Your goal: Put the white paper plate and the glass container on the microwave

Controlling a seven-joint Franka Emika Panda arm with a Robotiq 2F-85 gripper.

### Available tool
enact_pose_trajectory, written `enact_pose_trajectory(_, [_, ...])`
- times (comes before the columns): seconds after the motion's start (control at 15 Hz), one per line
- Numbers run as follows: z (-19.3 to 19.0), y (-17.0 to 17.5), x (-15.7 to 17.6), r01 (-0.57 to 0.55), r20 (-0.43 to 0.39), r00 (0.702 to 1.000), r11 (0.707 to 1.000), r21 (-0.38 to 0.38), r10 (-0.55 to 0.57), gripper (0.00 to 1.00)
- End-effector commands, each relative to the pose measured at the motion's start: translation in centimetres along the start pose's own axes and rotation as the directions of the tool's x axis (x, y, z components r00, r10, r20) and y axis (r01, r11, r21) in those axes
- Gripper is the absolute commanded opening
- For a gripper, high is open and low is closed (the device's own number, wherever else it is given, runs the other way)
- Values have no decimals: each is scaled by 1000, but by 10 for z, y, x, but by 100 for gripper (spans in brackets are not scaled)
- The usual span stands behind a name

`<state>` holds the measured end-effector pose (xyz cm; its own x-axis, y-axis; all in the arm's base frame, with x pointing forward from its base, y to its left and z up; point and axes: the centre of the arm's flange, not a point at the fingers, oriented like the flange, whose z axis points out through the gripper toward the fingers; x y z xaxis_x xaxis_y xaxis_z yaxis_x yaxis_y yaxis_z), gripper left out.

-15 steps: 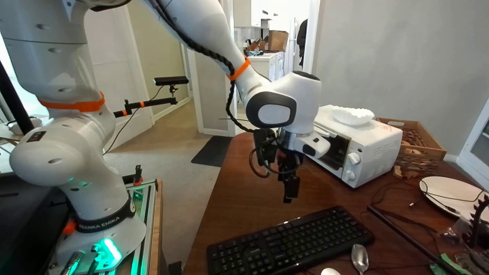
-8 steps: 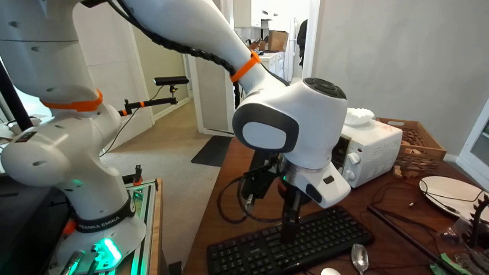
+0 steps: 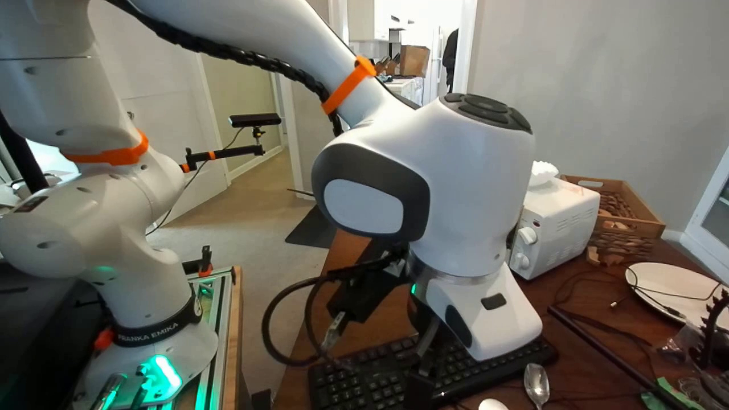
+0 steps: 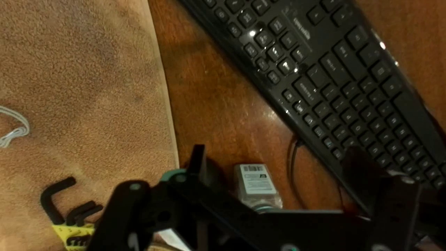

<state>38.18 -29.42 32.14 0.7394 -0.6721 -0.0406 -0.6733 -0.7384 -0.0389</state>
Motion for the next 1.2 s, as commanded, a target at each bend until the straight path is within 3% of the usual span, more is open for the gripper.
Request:
enact_pose_trajectory(0.0, [13,8,18,-60,-70,996,996,-59,56,100])
enact_pose_trajectory(0.4, [34,7,44,34,-83,995,979,-202,-52,100])
enact_pose_trajectory(0.6, [34,0,62,59,-133,986,964,-259,-96,100])
enact_pose_trajectory(0.8, [45,-18,75,72,-166,979,964,-258,-118,100])
enact_pose_trajectory(1.13, [51,-60,51,124,-215,961,967,-221,-172,100])
